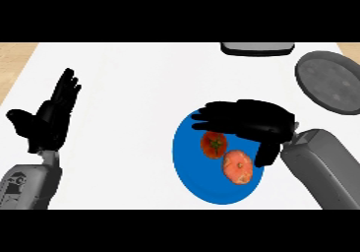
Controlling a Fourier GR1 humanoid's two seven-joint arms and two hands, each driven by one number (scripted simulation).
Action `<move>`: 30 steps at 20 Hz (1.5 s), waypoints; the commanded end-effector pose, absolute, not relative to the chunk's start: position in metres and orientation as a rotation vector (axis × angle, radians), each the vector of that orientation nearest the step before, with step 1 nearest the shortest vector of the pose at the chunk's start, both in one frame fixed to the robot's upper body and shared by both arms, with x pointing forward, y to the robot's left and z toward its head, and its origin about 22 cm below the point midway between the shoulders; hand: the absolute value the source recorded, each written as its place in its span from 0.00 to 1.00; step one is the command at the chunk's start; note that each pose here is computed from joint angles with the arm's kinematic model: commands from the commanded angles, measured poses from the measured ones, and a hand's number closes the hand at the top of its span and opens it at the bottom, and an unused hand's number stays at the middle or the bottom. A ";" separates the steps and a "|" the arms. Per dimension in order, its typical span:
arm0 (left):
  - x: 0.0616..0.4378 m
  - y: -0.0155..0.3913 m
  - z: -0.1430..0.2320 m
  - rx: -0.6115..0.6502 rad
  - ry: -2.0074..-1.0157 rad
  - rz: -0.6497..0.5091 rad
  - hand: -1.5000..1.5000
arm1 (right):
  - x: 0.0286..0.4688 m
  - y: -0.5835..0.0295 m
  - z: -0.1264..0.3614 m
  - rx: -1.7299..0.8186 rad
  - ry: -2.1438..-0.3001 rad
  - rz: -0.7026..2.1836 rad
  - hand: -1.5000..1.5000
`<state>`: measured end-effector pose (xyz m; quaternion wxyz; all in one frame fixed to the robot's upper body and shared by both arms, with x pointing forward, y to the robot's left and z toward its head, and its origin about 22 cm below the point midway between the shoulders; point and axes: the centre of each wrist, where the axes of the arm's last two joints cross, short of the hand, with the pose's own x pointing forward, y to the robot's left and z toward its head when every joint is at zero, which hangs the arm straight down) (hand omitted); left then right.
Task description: Pick the tomato from the plate and place it in the pan
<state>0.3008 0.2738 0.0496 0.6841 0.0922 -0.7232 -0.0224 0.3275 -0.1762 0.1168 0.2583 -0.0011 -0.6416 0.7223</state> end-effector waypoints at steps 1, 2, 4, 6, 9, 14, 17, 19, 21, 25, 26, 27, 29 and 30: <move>0.292 0.279 0.037 0.204 -1.623 -0.043 0.50 | 0.316 -0.171 0.088 -0.001 -1.727 2.005 0.00; 0.296 0.286 0.038 0.215 -1.631 -0.051 0.50 | 0.336 -0.162 0.107 -0.029 -1.702 2.009 0.00; 0.296 0.278 0.048 0.221 -1.617 -0.028 0.50 | 0.317 -0.172 0.095 -0.069 -1.669 2.073 0.00; 0.298 0.269 0.051 0.204 -1.632 -0.037 0.50 | 0.314 -0.163 0.107 -0.181 -1.649 2.098 0.00; 0.304 0.273 0.038 0.192 -1.606 -0.045 0.50 | 0.323 -0.137 0.091 -0.223 -1.629 2.133 0.00; 0.299 0.284 0.045 0.213 -1.632 -0.043 0.50 | 0.326 -0.166 0.081 -0.277 -1.562 2.149 0.00; 0.296 0.278 0.063 0.206 -1.620 -0.061 0.50 | 0.326 -0.157 0.070 -0.254 -1.543 2.177 0.00; 0.306 0.277 0.054 0.221 -1.614 -0.062 0.50 | 0.330 -0.138 0.074 -0.242 -1.560 2.166 0.00; 0.297 0.277 0.046 0.190 -1.617 -0.059 0.50 | 0.319 -0.139 0.062 -0.258 -1.554 2.183 0.00; 0.291 0.277 0.058 0.212 -1.625 -0.046 0.50 | 0.334 -0.133 0.066 -0.323 -1.521 2.213 0.00; 0.301 0.275 0.058 0.194 -1.613 -0.041 0.50 | 0.319 -0.118 0.043 -0.314 -1.528 2.207 0.00; 0.297 0.284 0.044 0.197 -1.616 -0.040 0.50 | 0.329 -0.130 0.055 -0.306 -1.469 2.223 0.00; 0.293 0.269 0.053 0.213 -1.619 -0.057 0.50 | 0.327 -0.116 0.046 -0.307 -1.472 2.227 0.00; 0.290 0.277 0.045 0.199 -1.614 -0.041 0.50 | 0.322 -0.120 0.038 -0.301 -1.467 2.242 0.00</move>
